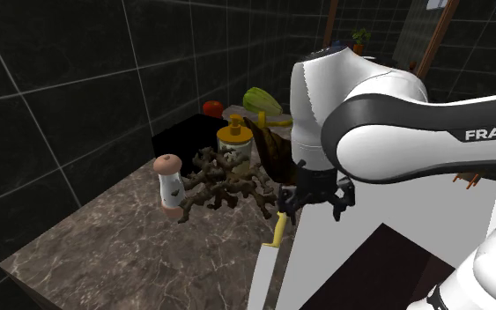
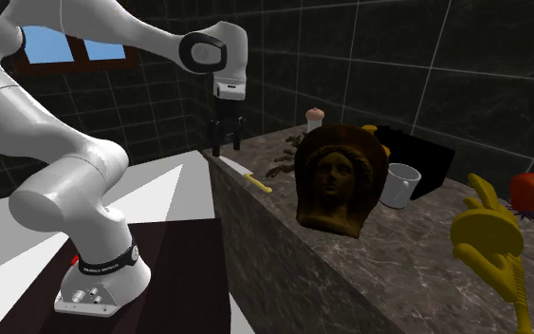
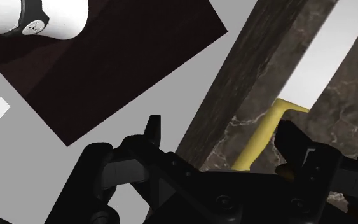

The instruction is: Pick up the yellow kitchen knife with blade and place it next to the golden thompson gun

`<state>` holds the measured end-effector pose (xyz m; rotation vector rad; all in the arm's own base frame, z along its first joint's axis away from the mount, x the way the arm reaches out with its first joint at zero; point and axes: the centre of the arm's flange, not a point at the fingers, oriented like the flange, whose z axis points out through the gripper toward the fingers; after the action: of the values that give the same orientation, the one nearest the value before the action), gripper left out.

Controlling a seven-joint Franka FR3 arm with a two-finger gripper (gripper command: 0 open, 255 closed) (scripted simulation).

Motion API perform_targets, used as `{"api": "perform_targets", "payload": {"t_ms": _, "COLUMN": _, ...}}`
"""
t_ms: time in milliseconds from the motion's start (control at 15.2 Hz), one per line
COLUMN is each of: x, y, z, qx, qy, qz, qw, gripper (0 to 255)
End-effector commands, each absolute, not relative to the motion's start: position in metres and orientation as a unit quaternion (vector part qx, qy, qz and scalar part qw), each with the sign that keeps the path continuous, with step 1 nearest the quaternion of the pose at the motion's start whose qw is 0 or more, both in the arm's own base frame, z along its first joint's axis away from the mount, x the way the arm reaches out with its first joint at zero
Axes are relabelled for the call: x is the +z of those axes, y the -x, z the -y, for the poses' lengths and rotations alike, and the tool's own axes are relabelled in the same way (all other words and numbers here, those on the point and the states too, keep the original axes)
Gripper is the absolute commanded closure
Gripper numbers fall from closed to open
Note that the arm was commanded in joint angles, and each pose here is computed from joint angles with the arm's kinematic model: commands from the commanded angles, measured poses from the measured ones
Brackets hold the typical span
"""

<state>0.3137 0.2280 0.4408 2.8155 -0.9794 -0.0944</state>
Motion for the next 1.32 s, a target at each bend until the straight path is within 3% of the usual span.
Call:
{"api": "perform_targets", "payload": {"t_ms": 0, "x": 0.428, "y": -0.323, "z": -0.248, "qx": -0.034, "qy": -0.926, "qz": 0.367, "qw": 0.079, "gripper": 0}}
{"api": "perform_targets", "payload": {"t_ms": 462, "x": 0.378, "y": -0.373, "z": -0.308, "qx": -0.043, "qy": -0.866, "qz": 0.491, "qw": 0.081, "gripper": 0}}
{"api": "perform_targets", "payload": {"t_ms": 1254, "x": 0.336, "y": -0.370, "z": -0.308, "qx": -0.043, "qy": -0.863, "qz": 0.498, "qw": 0.081, "gripper": 0}}
